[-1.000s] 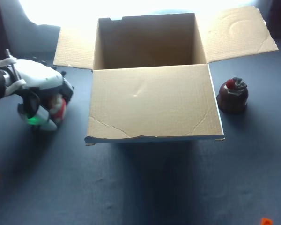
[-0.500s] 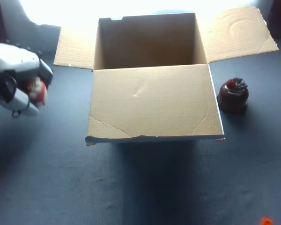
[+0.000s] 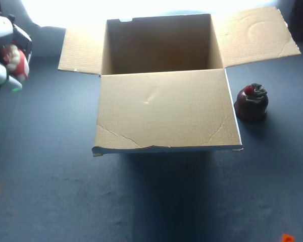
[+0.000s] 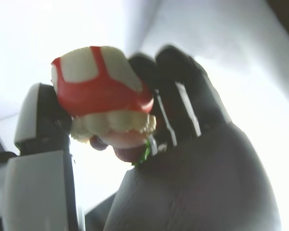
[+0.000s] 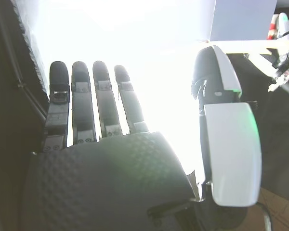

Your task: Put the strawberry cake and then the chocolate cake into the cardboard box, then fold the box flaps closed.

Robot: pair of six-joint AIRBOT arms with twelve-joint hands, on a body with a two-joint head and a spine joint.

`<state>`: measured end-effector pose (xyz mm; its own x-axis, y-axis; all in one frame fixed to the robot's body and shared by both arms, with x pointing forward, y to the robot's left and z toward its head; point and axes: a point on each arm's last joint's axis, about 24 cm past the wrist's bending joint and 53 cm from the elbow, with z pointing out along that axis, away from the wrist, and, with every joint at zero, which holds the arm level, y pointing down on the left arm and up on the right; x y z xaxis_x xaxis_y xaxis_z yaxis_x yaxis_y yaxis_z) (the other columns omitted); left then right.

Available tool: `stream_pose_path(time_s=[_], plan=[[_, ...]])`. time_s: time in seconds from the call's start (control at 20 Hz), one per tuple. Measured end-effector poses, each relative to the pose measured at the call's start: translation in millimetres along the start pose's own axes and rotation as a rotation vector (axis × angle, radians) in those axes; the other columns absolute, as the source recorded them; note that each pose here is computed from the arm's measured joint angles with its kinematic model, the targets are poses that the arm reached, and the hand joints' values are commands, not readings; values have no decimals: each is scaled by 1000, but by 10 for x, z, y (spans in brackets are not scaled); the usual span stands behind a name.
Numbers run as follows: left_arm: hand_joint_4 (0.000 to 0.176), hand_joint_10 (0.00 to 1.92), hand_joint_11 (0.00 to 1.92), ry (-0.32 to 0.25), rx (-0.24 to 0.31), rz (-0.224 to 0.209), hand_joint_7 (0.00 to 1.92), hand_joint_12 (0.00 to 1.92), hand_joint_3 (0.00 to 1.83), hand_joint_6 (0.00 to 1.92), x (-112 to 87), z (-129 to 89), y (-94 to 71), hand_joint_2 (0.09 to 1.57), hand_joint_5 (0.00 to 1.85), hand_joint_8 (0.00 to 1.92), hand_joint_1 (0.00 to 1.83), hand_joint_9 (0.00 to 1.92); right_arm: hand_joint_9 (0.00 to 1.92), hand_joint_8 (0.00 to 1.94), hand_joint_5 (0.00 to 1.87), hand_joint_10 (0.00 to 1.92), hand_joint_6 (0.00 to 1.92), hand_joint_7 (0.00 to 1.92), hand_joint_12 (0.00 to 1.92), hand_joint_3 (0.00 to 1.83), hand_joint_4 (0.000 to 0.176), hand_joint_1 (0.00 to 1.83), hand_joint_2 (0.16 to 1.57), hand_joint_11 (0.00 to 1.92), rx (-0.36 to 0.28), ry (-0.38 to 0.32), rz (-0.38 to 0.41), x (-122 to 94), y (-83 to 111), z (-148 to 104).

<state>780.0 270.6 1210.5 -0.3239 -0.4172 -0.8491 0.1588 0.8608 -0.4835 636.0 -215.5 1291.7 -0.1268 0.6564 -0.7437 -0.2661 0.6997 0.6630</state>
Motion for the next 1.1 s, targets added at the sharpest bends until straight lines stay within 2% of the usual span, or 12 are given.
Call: stream_pose_path(time_s=[0.15,0.3,0.45,0.55,0.65,0.75,0.9,1.05,1.1], plan=[[0,1681,399,-35,37,-24,746,1921,1,1328,-169,-30,-140,1259,692,1520,1142,593,208,0,174,3,6,210,689,0,0,391,1117,0,0,0,0,0,0,0],[0,1617,370,-72,76,-47,797,1921,0,1299,-347,-75,-269,1243,698,1450,1159,618,205,1,134,1,0,191,730,1,0,398,1121,0,0,0,0,0,0,0],[0,1651,382,-108,89,-65,760,1921,1,1316,-519,-123,-304,1258,683,1512,1146,607,222,4,164,7,10,210,789,1,0,366,1123,0,-1,0,0,2,6,-1],[0,1653,359,-134,99,-78,744,1921,4,1364,-637,-160,-327,1271,653,1530,1134,587,219,1,171,5,8,209,723,2,0,350,1130,0,-2,1,1,6,10,-1],[0,1610,373,-152,119,-89,786,1900,0,1303,-721,-180,-395,1246,701,1463,1153,628,212,0,162,2,3,204,710,6,0,343,1140,0,-2,0,1,4,9,-2],[0,1650,358,-164,153,-105,756,1920,4,1347,-787,-203,-511,1261,673,1505,1140,596,233,3,179,9,7,219,778,1,0,393,1133,0,-3,2,1,10,14,-2],[0,1684,339,-173,219,-137,728,1921,1,1281,-852,-245,-727,1265,694,1573,1149,551,197,0,174,0,3,190,754,3,0,391,1142,0,-3,1,2,5,17,-2],[0,1612,345,-166,287,-168,793,1916,0,1246,-854,-291,-962,1239,718,1473,1166,595,212,1,208,7,14,200,809,2,0,414,1141,0,-4,0,1,4,19,-1],[0,1617,357,-159,312,-182,772,1903,2,1266,-845,-308,-1038,1247,703,1505,1159,587,216,1,201,7,9,194,851,2,0,403,1141,0,-4,0,1,3,20,-1]])
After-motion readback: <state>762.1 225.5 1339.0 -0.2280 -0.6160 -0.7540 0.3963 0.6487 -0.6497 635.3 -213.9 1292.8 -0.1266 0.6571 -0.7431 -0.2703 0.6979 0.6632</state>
